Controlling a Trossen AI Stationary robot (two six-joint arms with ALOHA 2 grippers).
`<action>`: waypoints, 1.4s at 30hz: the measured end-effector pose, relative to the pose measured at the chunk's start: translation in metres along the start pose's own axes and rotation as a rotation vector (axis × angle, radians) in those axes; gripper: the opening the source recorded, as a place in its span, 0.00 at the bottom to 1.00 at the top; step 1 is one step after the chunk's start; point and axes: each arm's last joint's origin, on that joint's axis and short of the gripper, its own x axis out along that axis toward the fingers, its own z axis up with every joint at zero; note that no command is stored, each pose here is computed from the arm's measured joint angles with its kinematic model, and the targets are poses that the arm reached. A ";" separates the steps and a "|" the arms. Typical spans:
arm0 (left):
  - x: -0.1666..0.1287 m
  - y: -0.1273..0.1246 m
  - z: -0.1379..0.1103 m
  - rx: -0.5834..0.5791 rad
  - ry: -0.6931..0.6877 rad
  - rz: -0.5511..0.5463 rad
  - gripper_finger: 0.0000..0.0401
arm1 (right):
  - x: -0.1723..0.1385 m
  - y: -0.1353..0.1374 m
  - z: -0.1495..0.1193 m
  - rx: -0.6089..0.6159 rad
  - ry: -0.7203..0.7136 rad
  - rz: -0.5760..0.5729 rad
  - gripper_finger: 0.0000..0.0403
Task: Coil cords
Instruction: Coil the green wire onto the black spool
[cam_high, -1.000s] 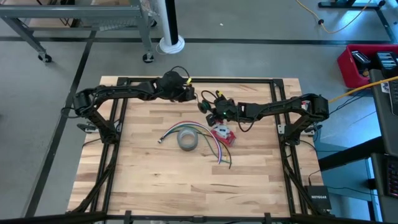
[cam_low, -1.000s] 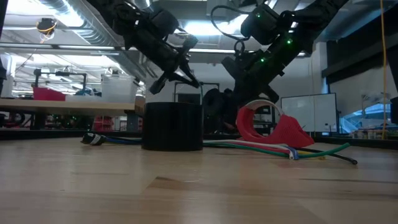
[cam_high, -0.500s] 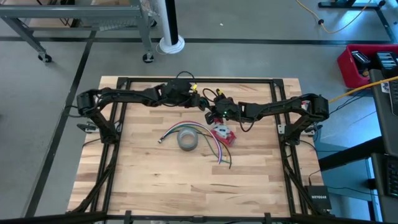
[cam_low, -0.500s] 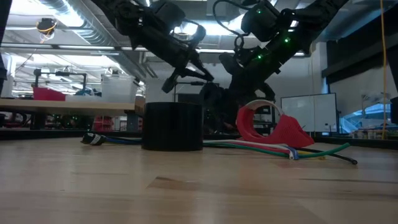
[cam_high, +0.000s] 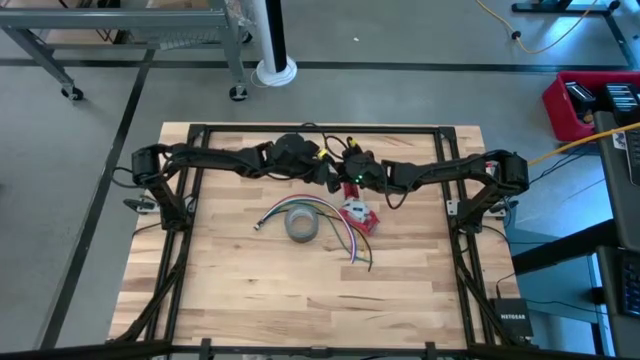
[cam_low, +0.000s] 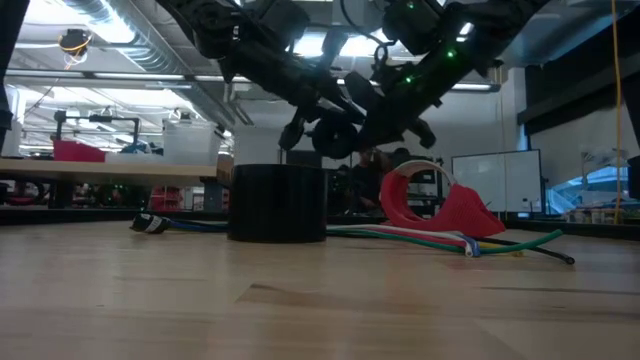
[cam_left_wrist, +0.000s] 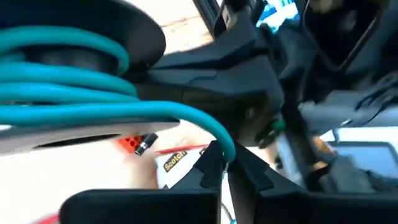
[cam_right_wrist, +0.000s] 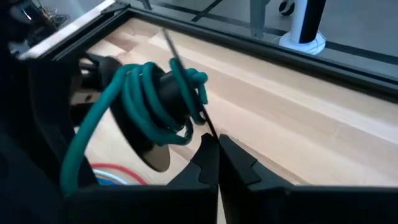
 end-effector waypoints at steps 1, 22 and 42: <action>0.000 0.000 -0.001 0.025 0.004 0.007 0.00 | 0.000 0.000 0.001 0.003 -0.004 0.002 0.00; 0.001 0.001 -0.008 0.427 -0.054 0.162 0.00 | 0.000 0.004 0.003 0.072 0.069 0.108 0.00; 0.001 -0.017 -0.038 0.599 -0.146 0.403 0.00 | 0.000 0.006 0.002 0.167 0.124 0.167 0.00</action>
